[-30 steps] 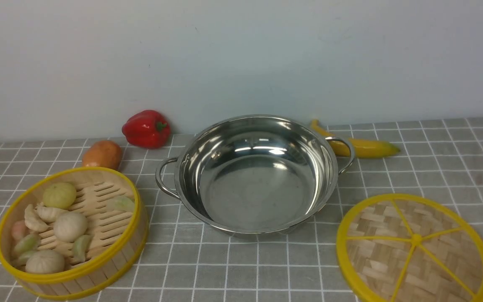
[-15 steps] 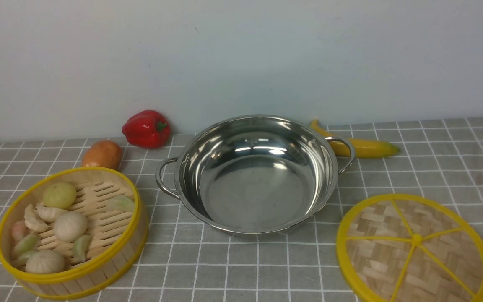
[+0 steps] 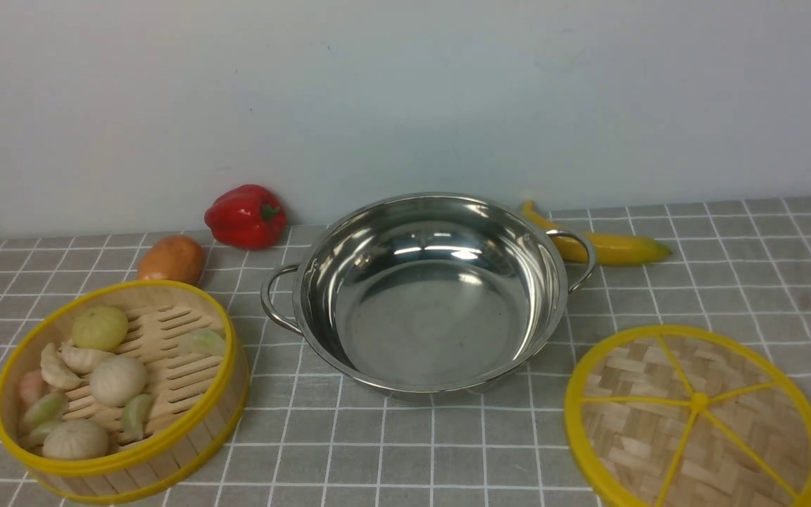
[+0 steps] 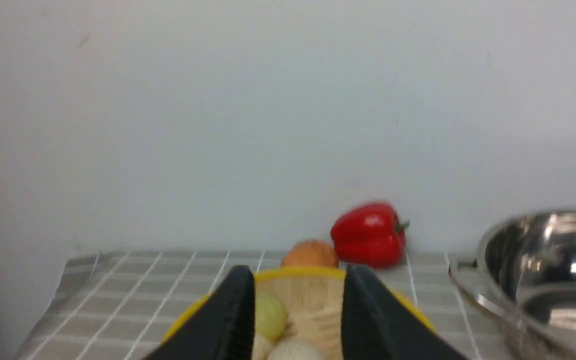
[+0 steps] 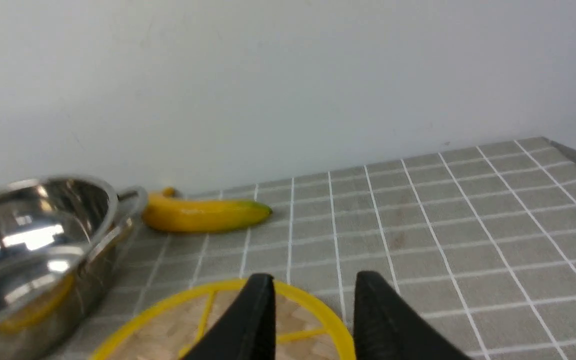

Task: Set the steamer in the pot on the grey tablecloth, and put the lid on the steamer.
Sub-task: 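Grasp the rim of the steamer basket holding the buns with the left gripper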

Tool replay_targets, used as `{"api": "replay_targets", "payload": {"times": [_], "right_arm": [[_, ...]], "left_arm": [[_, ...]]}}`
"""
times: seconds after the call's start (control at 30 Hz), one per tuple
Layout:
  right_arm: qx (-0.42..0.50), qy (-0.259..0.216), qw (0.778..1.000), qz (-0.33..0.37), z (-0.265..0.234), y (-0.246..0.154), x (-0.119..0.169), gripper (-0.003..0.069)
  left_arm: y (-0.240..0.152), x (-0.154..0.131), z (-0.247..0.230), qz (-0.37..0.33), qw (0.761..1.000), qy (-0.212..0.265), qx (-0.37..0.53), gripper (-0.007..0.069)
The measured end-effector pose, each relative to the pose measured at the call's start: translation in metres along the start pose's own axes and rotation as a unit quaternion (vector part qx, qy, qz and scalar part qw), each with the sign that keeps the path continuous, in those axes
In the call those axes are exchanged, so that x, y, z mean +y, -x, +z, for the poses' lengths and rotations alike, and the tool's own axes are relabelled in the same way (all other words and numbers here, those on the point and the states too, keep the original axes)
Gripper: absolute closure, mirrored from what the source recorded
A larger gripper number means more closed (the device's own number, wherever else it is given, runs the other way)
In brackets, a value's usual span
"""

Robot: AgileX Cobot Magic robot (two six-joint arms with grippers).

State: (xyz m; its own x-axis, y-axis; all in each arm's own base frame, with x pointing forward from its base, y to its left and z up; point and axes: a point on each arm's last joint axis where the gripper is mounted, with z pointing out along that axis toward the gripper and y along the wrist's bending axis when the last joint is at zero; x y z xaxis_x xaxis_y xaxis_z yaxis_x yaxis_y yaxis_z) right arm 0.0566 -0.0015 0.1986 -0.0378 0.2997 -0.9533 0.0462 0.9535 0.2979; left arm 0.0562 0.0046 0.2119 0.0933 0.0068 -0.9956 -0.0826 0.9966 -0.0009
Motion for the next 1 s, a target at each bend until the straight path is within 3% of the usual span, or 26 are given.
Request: {"api": "replay_targets", "payload": {"times": [0.2,0.33,0.63,1.0], "right_arm": [[-0.118,0.032,0.987,0.101,-0.003,0.022,0.004,0.0416],[-0.200,0.051,0.964,0.169,-0.008,0.037,0.003,0.0416],[-0.252,0.061,0.950,0.175,-0.012,0.045,0.003,0.0416],[-0.222,0.059,0.955,0.187,-0.010,0.041,0.003,0.0416]], "left_arm": [[0.025,-0.001,-0.004,-0.034,0.989,-0.010,-0.140,0.0382],[0.042,-0.002,-0.010,-0.046,0.970,-0.020,-0.238,0.0382],[0.064,-0.003,-0.027,-0.046,0.922,-0.035,-0.382,0.0382],[0.076,-0.003,-0.041,-0.044,0.880,-0.043,-0.471,0.0382]]}}
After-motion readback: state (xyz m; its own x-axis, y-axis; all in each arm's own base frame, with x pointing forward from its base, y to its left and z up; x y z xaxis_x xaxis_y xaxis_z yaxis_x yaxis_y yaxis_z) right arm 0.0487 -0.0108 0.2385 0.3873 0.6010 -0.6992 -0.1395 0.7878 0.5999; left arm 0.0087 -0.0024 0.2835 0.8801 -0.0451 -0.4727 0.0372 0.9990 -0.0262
